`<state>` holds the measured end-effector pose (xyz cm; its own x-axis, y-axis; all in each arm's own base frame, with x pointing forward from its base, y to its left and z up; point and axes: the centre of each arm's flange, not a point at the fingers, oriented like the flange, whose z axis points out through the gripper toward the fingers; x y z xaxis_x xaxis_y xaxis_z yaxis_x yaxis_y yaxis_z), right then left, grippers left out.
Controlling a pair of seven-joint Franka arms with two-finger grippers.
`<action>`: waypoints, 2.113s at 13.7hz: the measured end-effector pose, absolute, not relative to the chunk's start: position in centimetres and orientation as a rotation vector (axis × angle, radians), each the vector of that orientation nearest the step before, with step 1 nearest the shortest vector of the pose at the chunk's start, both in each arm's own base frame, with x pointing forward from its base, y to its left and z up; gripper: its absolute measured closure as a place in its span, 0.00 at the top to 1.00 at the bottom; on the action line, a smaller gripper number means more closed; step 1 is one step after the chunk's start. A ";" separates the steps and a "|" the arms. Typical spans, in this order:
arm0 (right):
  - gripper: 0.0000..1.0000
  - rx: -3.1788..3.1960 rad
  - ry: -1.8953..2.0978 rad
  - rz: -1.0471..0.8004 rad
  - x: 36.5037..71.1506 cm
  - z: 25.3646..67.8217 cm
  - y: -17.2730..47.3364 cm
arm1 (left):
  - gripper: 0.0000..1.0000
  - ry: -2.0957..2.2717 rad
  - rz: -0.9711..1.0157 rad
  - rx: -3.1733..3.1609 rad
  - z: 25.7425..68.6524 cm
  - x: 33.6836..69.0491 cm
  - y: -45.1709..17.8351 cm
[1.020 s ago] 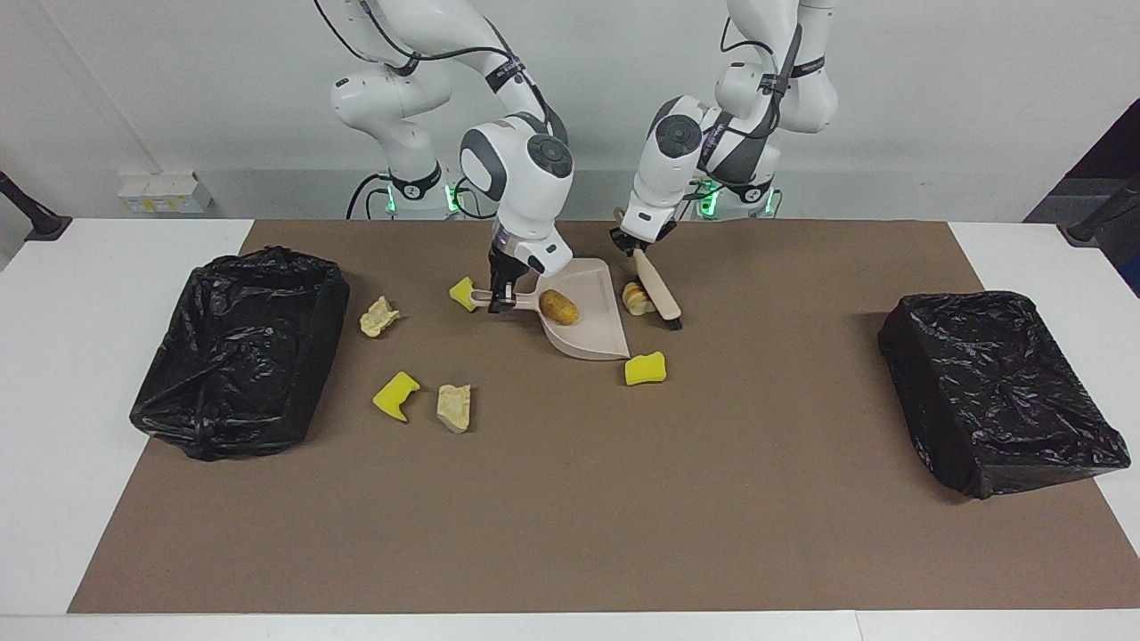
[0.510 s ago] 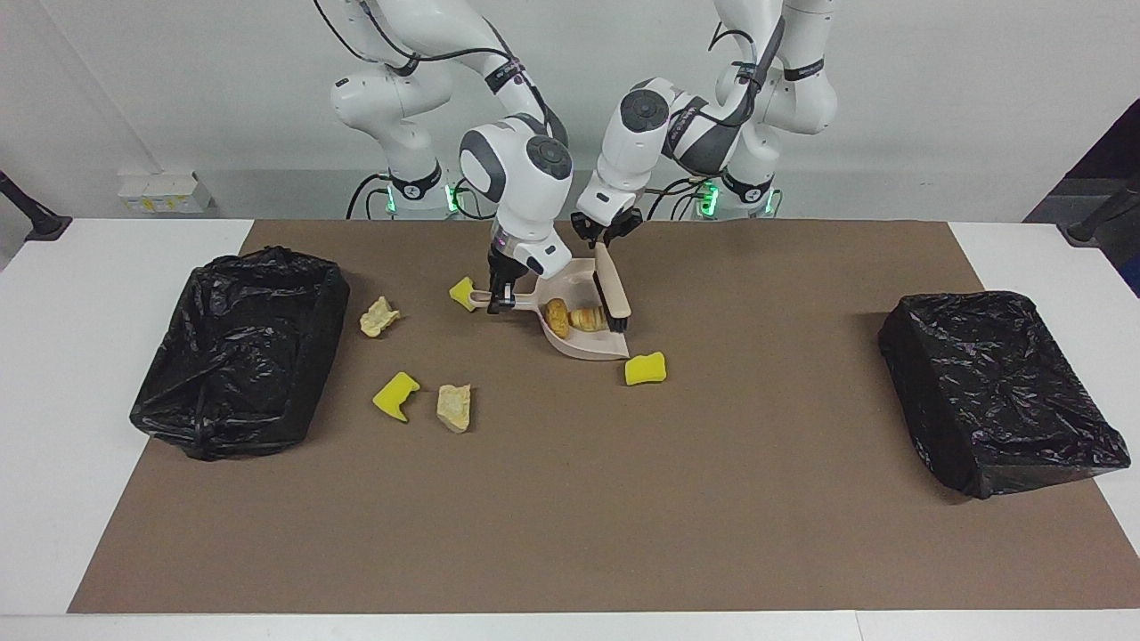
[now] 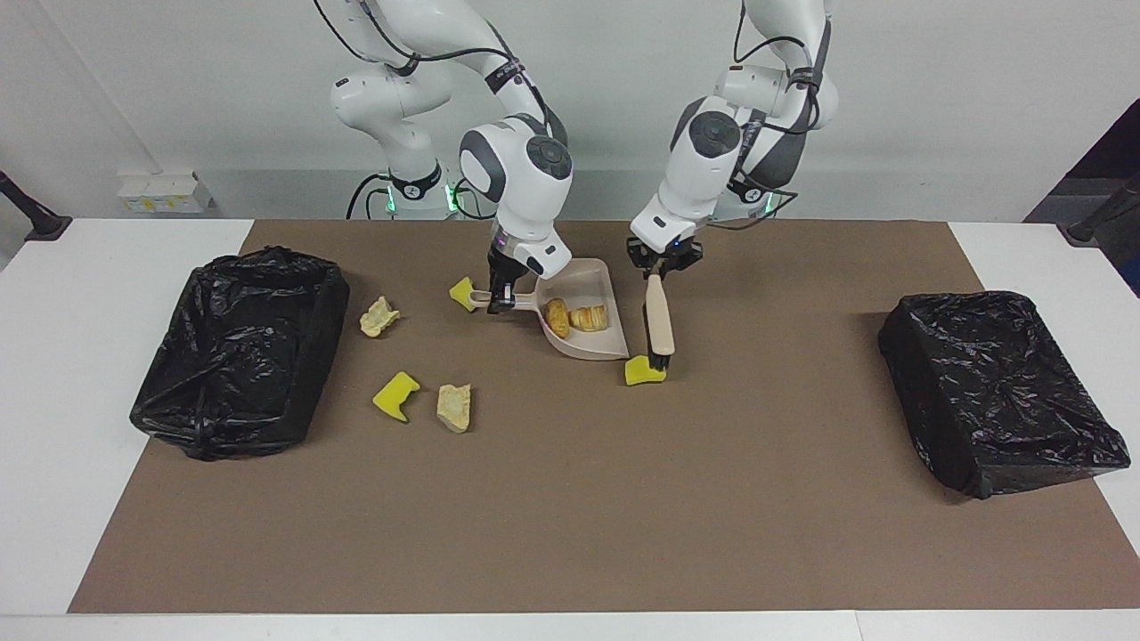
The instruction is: Sweep and dump trash in bin
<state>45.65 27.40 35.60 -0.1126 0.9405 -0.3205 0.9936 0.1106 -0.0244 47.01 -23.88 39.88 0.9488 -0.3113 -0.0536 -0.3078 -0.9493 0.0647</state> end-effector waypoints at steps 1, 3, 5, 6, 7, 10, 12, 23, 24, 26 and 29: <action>0.33 1.926 2.161 -0.344 45.6 35.6 27.4 | 0.26 -0.574 -0.086 3.041 39.7 48.5 -22.8; 0.33 1.926 2.161 -0.344 45.6 35.6 27.4 | 0.26 -0.726 -0.085 3.016 39.0 50.7 -21.1; 0.33 1.926 2.161 -0.344 45.6 35.6 27.4 | 0.26 -0.910 -0.086 2.981 38.5 51.8 -20.3; 0.33 1.926 2.161 -0.344 45.7 35.6 27.4 | 0.26 -1.006 -0.094 2.956 38.2 51.8 -20.3; 0.33 1.926 2.161 -0.344 45.6 35.6 27.4 | 0.26 -1.072 -0.107 2.935 37.7 51.8 -20.4; 0.33 1.926 2.161 -0.344 45.7 35.6 27.4 | 0.26 -1.148 -0.143 2.906 36.5 51.5 -21.2; 0.33 1.926 2.161 -0.344 45.7 35.6 27.4 | 0.26 -1.180 -0.167 2.901 36.0 51.0 -21.3; 0.33 1.926 2.161 -0.344 45.7 35.6 27.4 | 0.26 -1.352 -0.396 2.934 34.8 35.7 -29.0; 0.33 1.926 2.161 -0.344 45.7 35.6 27.4 | 0.26 -1.330 -0.388 2.937 35.0 34.5 -30.4; 0.33 1.926 2.161 -0.344 45.7 35.6 27.4 | 0.26 -1.295 -0.366 2.943 35.6 33.1 -32.1; 0.33 1.926 2.161 -0.344 45.7 35.6 27.4 | 0.26 -1.246 -0.304 2.953 37.8 33.3 -33.6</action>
